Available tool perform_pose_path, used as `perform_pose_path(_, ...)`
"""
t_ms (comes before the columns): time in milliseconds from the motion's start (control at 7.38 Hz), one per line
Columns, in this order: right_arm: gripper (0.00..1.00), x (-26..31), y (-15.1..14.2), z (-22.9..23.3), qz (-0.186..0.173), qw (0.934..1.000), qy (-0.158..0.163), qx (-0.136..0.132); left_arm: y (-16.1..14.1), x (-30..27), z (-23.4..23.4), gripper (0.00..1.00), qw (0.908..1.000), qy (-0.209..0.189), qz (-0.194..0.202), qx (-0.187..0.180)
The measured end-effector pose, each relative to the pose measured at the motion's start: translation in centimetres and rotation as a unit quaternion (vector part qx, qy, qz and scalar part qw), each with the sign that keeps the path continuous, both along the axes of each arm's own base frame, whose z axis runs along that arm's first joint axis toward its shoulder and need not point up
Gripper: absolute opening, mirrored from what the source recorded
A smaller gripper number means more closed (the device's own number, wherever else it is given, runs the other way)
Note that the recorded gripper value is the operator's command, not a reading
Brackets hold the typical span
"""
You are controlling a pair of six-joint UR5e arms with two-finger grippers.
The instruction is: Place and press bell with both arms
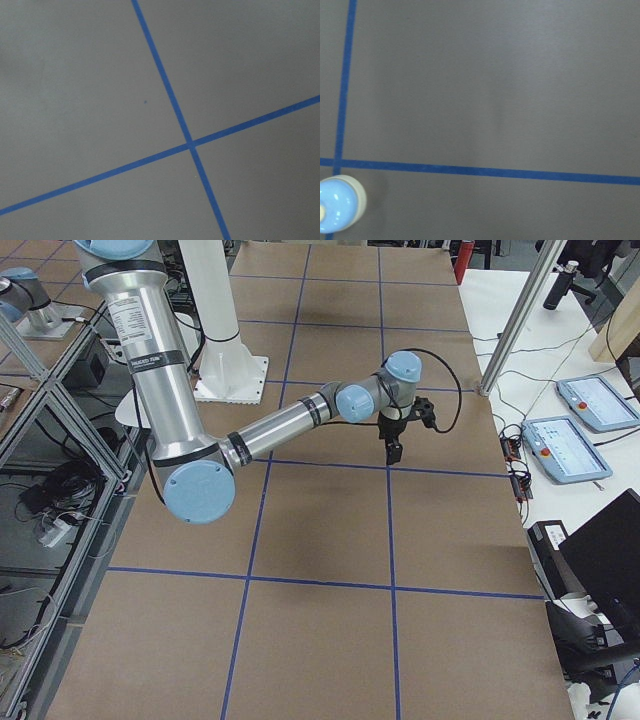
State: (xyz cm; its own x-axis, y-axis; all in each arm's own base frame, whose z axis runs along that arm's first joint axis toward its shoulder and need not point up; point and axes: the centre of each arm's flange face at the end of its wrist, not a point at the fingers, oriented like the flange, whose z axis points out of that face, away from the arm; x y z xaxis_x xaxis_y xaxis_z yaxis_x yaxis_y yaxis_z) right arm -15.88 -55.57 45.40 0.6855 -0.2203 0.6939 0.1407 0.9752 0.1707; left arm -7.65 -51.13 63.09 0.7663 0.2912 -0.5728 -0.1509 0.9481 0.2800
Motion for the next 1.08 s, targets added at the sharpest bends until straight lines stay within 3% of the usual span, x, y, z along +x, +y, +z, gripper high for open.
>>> perform_pose_path(542, 1.0, 15.8, 6.4, 13.9, -0.003, 0.9994, -0.027, -0.02, 0.9, -0.7, -0.1, 1.0, 0.9996, 0.001, -0.013, -0.023)
perform_pose_path(813, 1.0, 21.0, 8.1, 17.8, 0.012, 0.9992, -0.034, -0.019, 0.9, -0.6, -0.6, 1.0, 0.9995, 0.002, -0.02, -0.026)
perform_pose_path(1084, 1.0, 24.2, 8.9, 18.4, 0.03, 0.9985, -0.038, -0.025, 0.9, -0.5, -0.7, 1.0, 0.9993, 0.003, -0.025, -0.028)
